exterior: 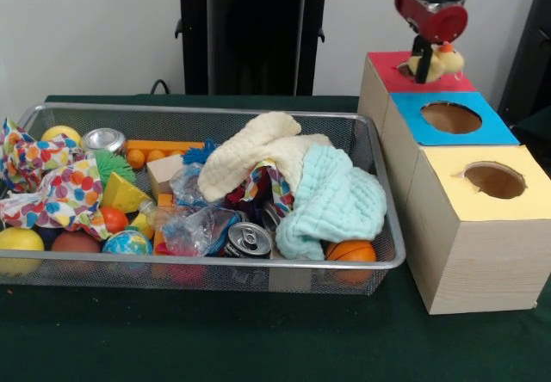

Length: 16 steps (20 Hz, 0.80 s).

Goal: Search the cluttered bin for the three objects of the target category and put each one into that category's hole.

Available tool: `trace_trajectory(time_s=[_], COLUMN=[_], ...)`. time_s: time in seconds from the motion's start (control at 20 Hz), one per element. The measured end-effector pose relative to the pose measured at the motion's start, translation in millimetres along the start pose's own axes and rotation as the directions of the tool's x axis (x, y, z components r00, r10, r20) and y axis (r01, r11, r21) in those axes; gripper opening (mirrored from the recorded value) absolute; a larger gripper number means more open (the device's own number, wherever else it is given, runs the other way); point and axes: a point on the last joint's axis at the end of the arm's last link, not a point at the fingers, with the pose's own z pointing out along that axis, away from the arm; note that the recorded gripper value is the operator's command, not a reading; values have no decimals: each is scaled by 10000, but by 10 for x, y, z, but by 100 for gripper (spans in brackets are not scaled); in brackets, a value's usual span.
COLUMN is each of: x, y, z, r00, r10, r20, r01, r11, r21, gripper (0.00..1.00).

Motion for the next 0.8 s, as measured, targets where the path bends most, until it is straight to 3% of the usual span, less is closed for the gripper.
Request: trace_trajectory(time_s=[0.1, 0.35, 0.8], x=[248, 624, 690], y=[-97, -308, -367], z=[58, 181, 200], r00=[10000, 10000, 9959], r10=[-27, 26, 866], r20=[-29, 61, 271], r01=[27, -27, -863], r11=[9999, 9997, 9962], r21=[102, 240, -116], gripper=[0, 0, 0])
